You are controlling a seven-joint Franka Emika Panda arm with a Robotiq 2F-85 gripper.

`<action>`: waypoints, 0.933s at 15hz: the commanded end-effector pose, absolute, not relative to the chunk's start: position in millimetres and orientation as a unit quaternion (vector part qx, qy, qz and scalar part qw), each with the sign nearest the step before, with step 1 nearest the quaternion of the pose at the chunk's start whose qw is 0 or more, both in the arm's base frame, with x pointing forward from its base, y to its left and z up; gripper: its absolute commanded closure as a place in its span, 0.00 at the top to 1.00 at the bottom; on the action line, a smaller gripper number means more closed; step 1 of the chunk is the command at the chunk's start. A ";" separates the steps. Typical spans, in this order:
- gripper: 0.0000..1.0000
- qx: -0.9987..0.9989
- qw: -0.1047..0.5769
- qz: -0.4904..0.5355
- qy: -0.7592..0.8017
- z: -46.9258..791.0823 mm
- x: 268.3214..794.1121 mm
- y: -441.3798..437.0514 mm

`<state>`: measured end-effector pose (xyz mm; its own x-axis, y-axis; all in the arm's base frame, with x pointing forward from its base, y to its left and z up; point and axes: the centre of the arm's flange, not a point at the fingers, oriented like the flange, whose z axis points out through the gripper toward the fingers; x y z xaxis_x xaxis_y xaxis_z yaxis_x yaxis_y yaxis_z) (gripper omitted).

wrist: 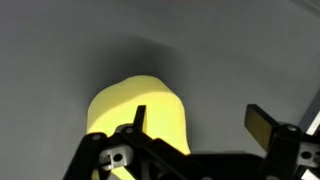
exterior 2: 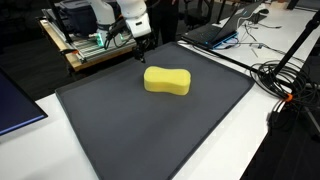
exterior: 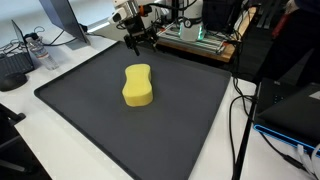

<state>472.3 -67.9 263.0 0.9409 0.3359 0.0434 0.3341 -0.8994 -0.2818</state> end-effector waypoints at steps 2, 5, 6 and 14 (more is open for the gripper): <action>1.00 -0.976 0.179 0.013 -0.125 262.0 487.8 -106.5; 1.00 -0.980 0.177 0.018 -0.094 261.9 500.0 -127.3; 1.00 -0.980 0.177 0.022 -0.086 262.0 506.1 -132.1; 1.00 -0.985 0.167 0.014 -0.050 265.9 584.5 -164.1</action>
<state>545.1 -144.9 265.8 0.9922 0.1243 0.0029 0.1188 -0.9411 -0.3166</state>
